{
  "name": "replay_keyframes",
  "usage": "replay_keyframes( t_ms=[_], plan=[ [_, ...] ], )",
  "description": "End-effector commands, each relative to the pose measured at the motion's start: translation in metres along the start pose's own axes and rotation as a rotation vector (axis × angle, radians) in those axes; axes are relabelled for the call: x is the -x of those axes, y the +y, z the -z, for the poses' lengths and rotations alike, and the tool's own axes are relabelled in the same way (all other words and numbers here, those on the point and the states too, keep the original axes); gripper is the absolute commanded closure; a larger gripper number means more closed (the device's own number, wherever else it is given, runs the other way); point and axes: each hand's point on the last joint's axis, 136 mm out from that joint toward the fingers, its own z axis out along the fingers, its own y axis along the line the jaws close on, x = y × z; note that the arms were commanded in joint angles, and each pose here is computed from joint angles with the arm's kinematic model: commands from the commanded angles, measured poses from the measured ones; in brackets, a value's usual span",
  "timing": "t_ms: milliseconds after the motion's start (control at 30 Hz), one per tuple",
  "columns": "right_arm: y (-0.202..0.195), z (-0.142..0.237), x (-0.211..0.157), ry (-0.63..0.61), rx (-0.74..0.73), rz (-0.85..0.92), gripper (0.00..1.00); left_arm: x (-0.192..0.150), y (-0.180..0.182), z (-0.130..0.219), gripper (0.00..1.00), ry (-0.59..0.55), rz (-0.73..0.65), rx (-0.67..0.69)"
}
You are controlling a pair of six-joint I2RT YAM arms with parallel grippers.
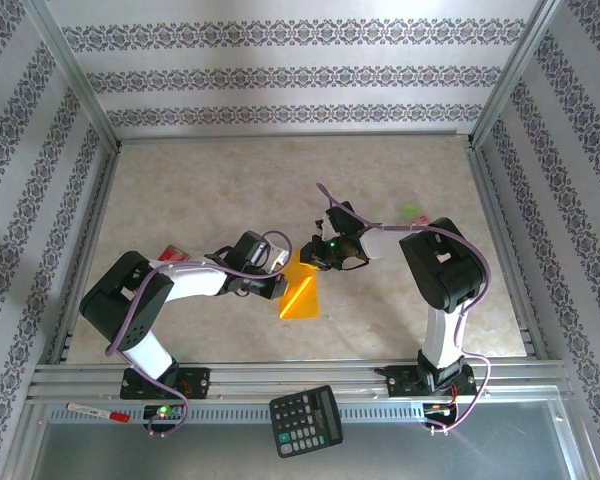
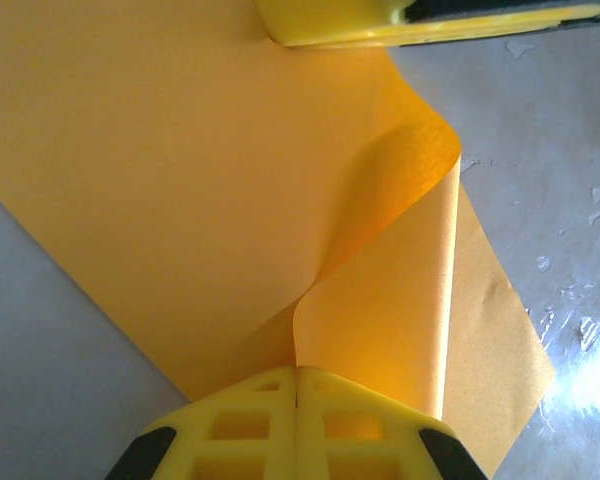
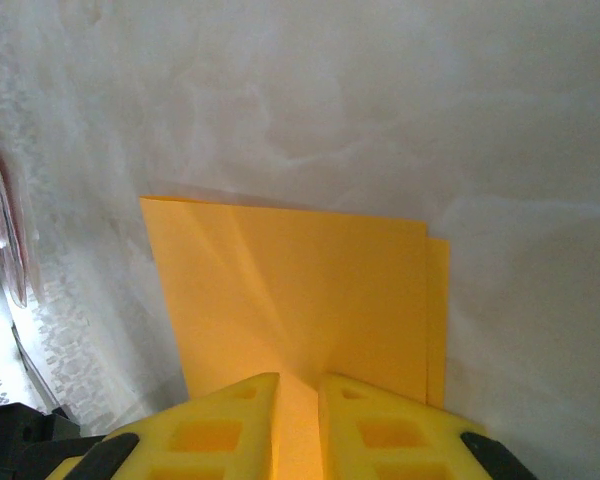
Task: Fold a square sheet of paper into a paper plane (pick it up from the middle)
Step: Fold the triangle a second time at the center of the table.
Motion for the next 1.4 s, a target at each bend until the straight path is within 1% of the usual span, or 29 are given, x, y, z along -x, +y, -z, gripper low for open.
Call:
replay_keyframes(
  t_ms=[0, 433, 767, 1367],
  plan=[
    [-0.019, -0.009, -0.013, 0.045, -0.046, -0.026, 0.81, -0.001, -0.001, 0.002, 0.98, -0.004, 0.026, -0.026],
    [-0.019, -0.01, -0.015, 0.048, -0.046, -0.027, 0.81, -0.001, 0.008, 0.003, 0.98, -0.008, 0.038, 0.026],
    [-0.019, -0.009, -0.015, 0.046, -0.047, -0.026, 0.81, -0.004, 0.011, 0.0, 0.98, -0.001, 0.048, 0.029],
    [-0.02, -0.01, -0.016, 0.05, -0.047, -0.028, 0.81, -0.002, 0.014, 0.003, 0.99, -0.023, 0.054, 0.049]
  ],
)
